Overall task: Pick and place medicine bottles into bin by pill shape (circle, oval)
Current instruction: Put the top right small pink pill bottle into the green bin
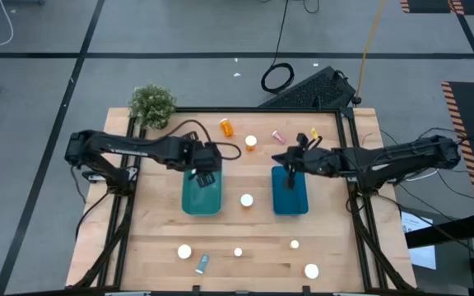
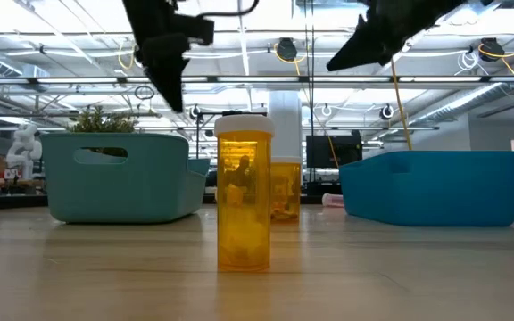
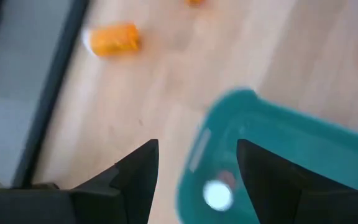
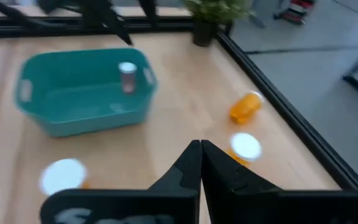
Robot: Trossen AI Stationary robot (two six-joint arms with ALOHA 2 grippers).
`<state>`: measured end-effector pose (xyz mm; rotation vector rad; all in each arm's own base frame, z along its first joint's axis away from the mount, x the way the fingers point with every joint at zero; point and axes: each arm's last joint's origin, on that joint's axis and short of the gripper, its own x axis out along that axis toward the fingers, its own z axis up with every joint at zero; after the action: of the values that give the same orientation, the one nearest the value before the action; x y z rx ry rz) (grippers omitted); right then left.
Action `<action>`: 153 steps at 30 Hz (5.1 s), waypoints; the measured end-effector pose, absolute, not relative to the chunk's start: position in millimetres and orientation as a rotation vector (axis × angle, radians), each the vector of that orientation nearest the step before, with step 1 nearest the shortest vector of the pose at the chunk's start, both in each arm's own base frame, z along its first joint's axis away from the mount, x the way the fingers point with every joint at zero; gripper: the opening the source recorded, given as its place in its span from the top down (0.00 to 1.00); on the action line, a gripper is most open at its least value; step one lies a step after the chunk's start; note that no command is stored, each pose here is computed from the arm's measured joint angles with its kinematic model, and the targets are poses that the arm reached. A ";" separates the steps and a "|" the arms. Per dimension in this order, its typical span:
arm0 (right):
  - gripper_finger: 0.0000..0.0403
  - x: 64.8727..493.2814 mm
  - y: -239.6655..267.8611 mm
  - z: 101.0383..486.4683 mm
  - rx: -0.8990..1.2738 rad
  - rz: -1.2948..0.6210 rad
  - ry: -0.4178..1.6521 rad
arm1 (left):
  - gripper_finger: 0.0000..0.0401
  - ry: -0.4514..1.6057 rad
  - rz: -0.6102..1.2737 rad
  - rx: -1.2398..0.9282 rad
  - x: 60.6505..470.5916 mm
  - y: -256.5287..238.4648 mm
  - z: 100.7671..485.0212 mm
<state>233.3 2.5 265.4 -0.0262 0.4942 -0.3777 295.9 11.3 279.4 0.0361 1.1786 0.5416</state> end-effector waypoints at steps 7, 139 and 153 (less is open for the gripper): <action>0.94 233.4 -29.3 252.3 -0.037 -0.504 0.607 | 0.45 1.030 0.651 0.020 268.5 33.2 306.7; 0.75 236.9 -16.4 222.5 -0.023 0.053 0.235 | 0.04 0.398 0.048 0.302 318.1 -6.7 297.2; 0.75 237.9 -14.4 225.9 -0.055 0.062 0.200 | 0.17 0.295 -0.022 0.208 344.2 -3.2 282.6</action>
<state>237.9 -14.4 225.9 -0.0551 0.2001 0.0624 344.2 -3.2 282.6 0.2079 0.2948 -0.0224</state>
